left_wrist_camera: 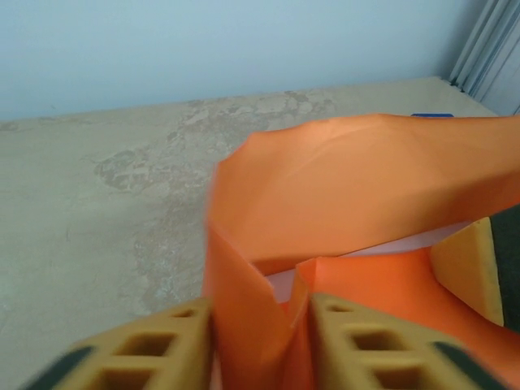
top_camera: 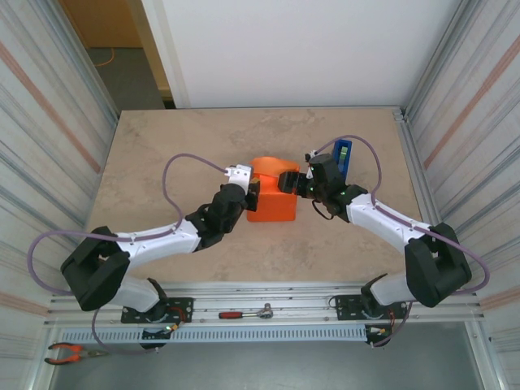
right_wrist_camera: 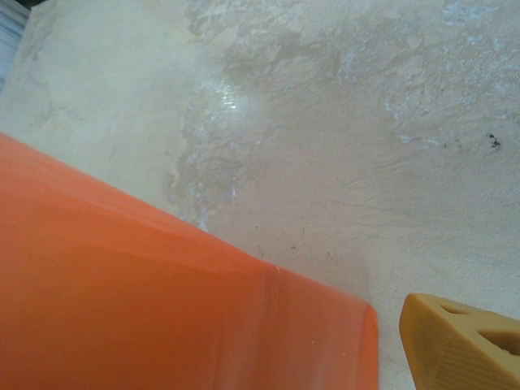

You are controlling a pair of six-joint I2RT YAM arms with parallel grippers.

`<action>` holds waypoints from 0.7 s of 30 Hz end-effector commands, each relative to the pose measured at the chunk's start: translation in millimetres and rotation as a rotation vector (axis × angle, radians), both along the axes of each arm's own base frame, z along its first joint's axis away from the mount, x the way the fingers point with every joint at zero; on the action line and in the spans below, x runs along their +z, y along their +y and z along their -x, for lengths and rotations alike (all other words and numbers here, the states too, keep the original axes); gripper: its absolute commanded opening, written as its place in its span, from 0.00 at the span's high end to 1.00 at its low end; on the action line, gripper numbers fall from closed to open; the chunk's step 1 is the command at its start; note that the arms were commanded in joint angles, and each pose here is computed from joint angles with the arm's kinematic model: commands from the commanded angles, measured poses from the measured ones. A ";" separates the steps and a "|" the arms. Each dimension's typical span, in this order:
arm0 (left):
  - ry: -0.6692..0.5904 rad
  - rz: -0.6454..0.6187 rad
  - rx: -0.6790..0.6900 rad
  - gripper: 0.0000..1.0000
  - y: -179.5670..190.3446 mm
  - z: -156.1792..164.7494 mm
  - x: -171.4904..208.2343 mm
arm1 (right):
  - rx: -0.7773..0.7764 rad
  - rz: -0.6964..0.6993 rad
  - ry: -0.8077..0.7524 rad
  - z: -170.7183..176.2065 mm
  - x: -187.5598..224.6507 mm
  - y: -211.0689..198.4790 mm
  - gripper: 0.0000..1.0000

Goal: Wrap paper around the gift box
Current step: Fold the wrapping paper for the gift box.

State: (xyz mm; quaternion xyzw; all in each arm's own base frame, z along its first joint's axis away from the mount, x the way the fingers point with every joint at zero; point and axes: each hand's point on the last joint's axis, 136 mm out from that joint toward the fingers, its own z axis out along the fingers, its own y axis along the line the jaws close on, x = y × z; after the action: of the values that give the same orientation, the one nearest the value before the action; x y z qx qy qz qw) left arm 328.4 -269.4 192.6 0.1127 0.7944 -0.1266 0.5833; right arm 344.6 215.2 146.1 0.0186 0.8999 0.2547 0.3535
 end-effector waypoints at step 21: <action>-0.044 0.107 0.025 0.53 22.5 -15.2 49.5 | 0.044 0.067 0.139 29.5 -34.2 -3.5 0.13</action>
State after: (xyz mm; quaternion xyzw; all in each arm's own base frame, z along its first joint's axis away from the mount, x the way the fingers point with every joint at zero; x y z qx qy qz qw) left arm 339.5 -259.9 201.5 0.1162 0.7983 -0.1167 0.5793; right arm 341.7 216.4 146.1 0.0157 0.9010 0.2570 0.3490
